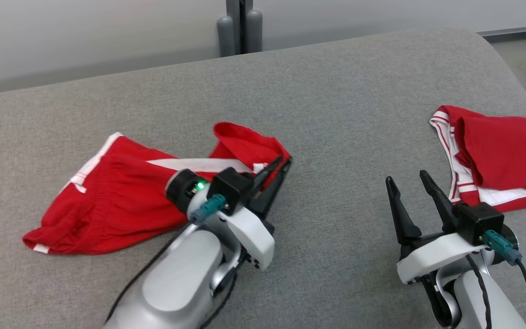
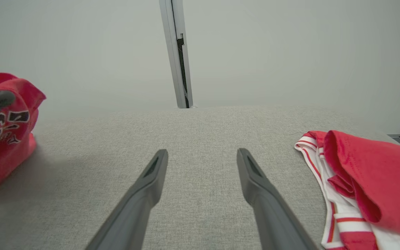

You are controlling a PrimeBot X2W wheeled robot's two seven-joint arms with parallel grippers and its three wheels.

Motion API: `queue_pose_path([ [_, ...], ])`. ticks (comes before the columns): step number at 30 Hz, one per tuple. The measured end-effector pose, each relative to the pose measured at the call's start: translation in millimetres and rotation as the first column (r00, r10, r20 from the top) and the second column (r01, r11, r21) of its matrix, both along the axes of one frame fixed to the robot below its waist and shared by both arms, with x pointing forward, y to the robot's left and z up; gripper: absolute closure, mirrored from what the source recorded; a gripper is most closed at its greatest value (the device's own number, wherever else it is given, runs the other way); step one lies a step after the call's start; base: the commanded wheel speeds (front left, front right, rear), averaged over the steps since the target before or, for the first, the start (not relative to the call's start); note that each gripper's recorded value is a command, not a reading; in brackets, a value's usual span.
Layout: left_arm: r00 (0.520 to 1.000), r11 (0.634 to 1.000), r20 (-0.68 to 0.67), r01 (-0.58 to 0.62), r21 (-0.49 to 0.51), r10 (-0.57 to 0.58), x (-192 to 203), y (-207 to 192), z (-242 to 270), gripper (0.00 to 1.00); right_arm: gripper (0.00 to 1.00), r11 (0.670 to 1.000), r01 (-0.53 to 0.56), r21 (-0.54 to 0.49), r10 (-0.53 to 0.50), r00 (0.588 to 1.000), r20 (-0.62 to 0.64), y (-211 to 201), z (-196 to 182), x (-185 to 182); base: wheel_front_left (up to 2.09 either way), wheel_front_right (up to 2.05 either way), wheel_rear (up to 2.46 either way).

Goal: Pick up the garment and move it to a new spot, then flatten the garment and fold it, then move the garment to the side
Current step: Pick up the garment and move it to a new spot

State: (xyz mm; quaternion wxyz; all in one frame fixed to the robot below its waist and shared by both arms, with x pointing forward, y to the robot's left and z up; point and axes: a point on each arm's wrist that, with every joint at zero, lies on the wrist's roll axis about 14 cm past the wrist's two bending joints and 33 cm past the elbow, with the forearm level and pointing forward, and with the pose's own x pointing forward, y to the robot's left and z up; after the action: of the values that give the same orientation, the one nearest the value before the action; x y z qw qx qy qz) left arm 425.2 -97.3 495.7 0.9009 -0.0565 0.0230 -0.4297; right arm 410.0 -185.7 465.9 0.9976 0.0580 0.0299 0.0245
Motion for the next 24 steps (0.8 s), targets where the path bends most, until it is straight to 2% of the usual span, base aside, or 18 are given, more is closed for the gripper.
queue_pose_path([
  [7, 0.997, 0.998, -0.038, 0.06, -0.028, -0.061, -26.0, -20.3, -2.0, 1.0, 0.0, 1.0, 0.004, 0.007, -0.004, 1.0, -0.002, -0.8, -0.7, -2.5, 0.0, 0.0, 0.0],
  [8, 0.998, 0.998, -0.036, 0.051, -0.024, -0.052, -25.8, -19.3, -2.1, 0.69, 0.0, 1.0, 0.003, 0.008, -0.003, 1.0, -0.002, -0.1, -0.8, -2.1, 0.0, 0.0, 0.0],
  [9, 0.999, 0.999, -0.036, 0.039, -0.02, -0.04, -24.6, -17.0, -2.4, 0.31, 0.0, 1.0, 0.0, 0.009, 0.0, 1.0, -0.002, 0.8, -0.8, -1.5, 0.0, 0.0, 0.0],
  [10, 0.999, 1.0, -0.037, 0.02, -0.017, -0.021, -22.6, -13.4, -3.1, 0.0, 0.0, 1.0, -0.002, 0.01, 0.002, 1.0, -0.001, 1.8, -0.5, -0.7, 0.0, 0.0, 0.0],
  [15, 0.99, 0.992, -0.061, -0.128, -0.004, 0.127, -7.6, 20.0, -10.4, 0.0, 0.0, 1.0, -0.027, 0.014, 0.027, 1.0, 0.007, 11.3, 1.7, 2.4, 0.0, 0.0, 0.0],
  [16, 0.99, 0.992, -0.061, -0.128, -0.004, 0.127, -7.6, 20.0, -10.4, 0.0, 0.0, 1.0, -0.027, 0.014, 0.027, 1.0, 0.007, 11.3, 1.7, 2.4, 0.0, 0.0, 0.0],
  [18, 0.969, 0.972, -0.072, -0.235, 0.006, 0.235, 0.2, 49.2, -15.4, 0.0, 0.0, 0.999, -0.046, 0.018, 0.046, 0.999, 0.006, 18.3, 1.0, 1.3, 0.0, 0.0, 0.0],
  [21, 0.939, 0.943, -0.084, -0.331, 0.023, 0.332, 1.3, 81.7, -22.9, 0.0, 0.0, 0.998, -0.06, 0.02, 0.06, 0.998, 0.013, 24.0, 3.3, 0.4, 0.0, 0.0, 0.0],
  [22, 0.939, 0.943, -0.084, -0.331, 0.023, 0.332, 1.3, 81.7, -22.9, 0.0, 0.0, 0.998, -0.06, 0.02, 0.06, 0.998, 0.013, 24.0, 3.3, 0.4, 0.0, 0.0, 0.0],
  [23, 0.914, 0.918, -0.083, -0.396, 0.033, 0.397, 0.3, 104.8, -26.1, 0.0, 0.0, 0.997, -0.07, 0.021, 0.069, 0.997, 0.017, 27.7, 4.5, -1.0, 0.0, 0.0, 0.0],
  [24, 0.914, 0.918, -0.083, -0.396, 0.033, 0.397, 0.3, 104.8, -26.1, 0.0, 0.0, 0.997, -0.07, 0.021, 0.069, 0.997, 0.017, 27.7, 4.5, -1.0, 0.0, 0.0, 0.0],
])
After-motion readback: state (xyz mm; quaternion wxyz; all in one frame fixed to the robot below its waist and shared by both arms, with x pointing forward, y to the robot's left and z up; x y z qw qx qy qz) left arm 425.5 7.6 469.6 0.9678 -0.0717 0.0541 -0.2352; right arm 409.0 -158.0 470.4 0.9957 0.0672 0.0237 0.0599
